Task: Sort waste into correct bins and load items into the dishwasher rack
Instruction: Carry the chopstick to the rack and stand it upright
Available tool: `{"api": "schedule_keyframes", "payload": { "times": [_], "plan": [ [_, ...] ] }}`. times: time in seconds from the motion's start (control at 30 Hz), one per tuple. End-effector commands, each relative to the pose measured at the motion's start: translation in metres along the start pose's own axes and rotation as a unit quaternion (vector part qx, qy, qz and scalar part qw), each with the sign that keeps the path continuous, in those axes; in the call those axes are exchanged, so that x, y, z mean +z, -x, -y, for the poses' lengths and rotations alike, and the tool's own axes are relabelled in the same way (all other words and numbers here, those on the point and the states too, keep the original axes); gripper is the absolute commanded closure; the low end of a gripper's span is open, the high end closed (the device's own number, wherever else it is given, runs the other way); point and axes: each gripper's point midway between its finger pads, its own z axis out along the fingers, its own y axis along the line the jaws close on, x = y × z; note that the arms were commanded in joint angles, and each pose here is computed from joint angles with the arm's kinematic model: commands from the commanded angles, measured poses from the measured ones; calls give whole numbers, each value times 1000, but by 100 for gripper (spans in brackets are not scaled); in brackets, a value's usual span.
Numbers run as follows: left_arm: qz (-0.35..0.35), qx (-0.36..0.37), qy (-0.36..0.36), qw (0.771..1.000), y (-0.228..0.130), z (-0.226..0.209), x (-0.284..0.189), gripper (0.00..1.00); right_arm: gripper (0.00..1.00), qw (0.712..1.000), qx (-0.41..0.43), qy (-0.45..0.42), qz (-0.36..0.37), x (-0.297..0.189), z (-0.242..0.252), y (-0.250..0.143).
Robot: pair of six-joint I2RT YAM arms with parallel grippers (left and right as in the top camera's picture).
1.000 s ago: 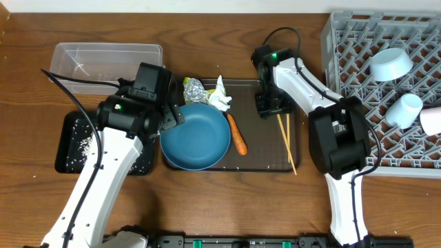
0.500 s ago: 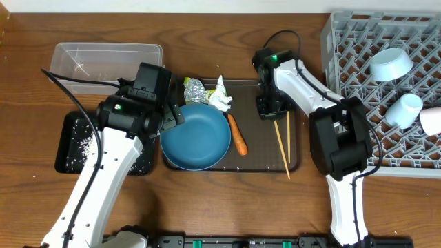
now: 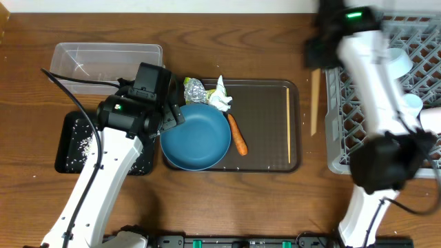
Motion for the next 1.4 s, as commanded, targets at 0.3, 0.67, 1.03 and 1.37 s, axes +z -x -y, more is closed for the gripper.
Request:
{"api": "schedule_keyframes", "payload": {
  "times": [0.3, 0.67, 1.03, 1.37],
  "plan": [
    [8, -1, 7, 1000, 4, -3, -2, 2, 99, 999, 33, 2, 18, 19, 93, 25],
    [8, -1, 7, 1000, 4, -3, -2, 2, 71, 1000, 6, 22, 6, 54, 78, 30],
    [8, -1, 7, 1000, 4, -3, -2, 2, 55, 998, 15, 65, -17, 40, 58, 15],
    [8, -1, 7, 1000, 4, -3, -2, 2, 53, 971, -9, 224, -89, -7, -27, -29]
  ]
}}
